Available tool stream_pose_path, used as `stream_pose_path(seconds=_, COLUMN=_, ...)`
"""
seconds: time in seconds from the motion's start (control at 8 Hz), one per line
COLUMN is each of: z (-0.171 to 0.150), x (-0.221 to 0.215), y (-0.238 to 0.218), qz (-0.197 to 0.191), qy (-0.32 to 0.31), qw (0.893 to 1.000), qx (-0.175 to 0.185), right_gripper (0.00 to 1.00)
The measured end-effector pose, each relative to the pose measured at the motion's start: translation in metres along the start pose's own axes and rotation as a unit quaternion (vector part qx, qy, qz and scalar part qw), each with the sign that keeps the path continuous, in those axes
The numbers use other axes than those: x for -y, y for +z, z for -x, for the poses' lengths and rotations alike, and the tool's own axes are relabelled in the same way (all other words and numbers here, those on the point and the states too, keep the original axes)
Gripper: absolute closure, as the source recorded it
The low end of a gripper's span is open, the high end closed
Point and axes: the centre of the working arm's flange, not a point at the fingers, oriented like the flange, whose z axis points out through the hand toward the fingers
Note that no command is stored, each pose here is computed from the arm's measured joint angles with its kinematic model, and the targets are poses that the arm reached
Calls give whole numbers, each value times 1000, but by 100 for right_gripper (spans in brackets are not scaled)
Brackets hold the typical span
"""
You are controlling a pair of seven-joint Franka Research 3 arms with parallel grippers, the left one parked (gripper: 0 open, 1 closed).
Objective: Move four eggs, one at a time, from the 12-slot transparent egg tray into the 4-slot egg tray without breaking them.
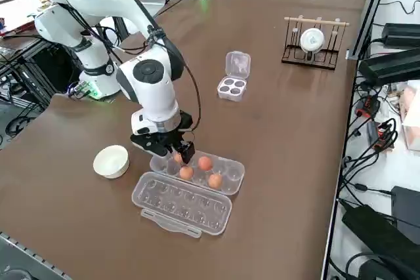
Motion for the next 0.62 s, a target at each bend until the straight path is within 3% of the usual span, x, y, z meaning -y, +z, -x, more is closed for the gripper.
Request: stream_pose_path(seconds=0.62, z=3, x=1, y=1, qz=0, qy=19, qw=1000, qx=1, right_gripper=25)
